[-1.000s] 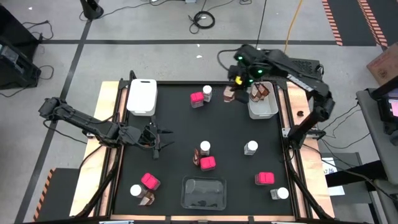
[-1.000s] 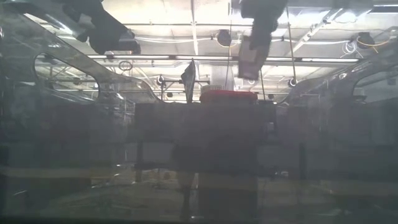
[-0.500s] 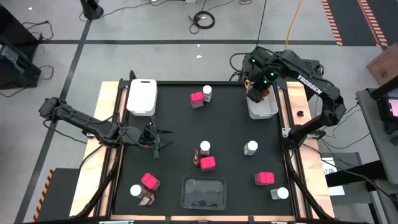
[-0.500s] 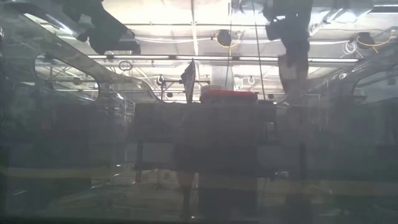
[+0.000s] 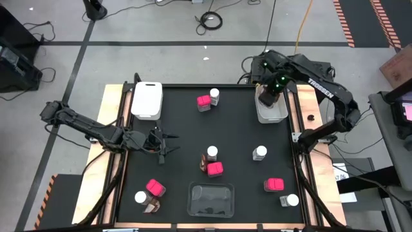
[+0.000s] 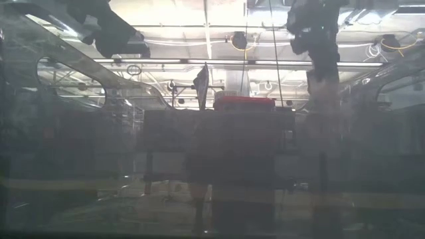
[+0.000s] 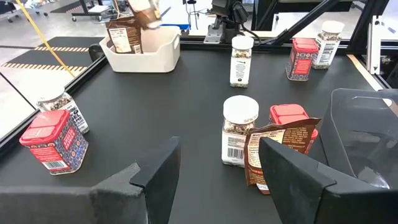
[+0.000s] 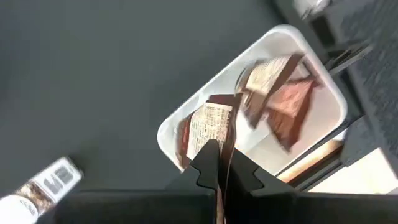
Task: Sort spices by type
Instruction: Put the brown seasoning pack into the right white bin
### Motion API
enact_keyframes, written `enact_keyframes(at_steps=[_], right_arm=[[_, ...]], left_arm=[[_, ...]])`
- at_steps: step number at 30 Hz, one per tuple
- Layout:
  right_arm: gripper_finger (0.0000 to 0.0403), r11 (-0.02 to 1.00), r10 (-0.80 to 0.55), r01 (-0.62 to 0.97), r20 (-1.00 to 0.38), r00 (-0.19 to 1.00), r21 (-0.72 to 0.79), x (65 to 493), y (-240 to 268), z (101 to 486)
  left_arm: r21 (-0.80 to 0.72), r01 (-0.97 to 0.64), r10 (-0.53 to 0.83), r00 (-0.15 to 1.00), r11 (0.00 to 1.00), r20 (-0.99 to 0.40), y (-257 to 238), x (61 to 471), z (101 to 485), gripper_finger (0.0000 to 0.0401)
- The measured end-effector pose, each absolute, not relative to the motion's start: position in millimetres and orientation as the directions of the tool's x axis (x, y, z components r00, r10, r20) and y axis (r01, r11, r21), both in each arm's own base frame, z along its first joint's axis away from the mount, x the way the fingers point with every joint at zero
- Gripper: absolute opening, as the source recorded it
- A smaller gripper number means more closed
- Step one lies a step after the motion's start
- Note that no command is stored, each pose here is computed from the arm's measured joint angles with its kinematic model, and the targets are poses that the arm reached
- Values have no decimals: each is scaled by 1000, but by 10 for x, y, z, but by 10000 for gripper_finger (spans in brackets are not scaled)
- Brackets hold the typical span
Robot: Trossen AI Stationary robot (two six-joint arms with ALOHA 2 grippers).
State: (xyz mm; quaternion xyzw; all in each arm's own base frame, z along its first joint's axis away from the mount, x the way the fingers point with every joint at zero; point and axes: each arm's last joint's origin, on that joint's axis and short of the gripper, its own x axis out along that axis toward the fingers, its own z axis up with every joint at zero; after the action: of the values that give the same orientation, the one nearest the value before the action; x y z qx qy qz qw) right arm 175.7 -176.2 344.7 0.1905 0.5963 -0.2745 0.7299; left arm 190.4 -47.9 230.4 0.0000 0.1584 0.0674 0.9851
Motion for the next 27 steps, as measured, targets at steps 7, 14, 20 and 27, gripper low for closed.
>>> enact_keyframes(at_steps=[7,14,20,27], right_arm=[[0,577,-445,787,-892,79,-218,1563,-1874,3698],[0,458,-523,861,-850,59,-222,1504,-2120,3687],[0,416,-493,875,-870,-15,-250,1488,-2359,3483],[0,361,-504,876,-857,-104,-319,1434,-2470,3273]], left_arm=[[22,-133,133,941,991,-313,-479,1904,2303,221],[17,-134,133,941,991,-312,-479,1904,2304,221],[2,-140,133,941,990,-312,-479,1904,2304,221],[4,-140,134,939,990,-318,-478,1902,2298,221]])
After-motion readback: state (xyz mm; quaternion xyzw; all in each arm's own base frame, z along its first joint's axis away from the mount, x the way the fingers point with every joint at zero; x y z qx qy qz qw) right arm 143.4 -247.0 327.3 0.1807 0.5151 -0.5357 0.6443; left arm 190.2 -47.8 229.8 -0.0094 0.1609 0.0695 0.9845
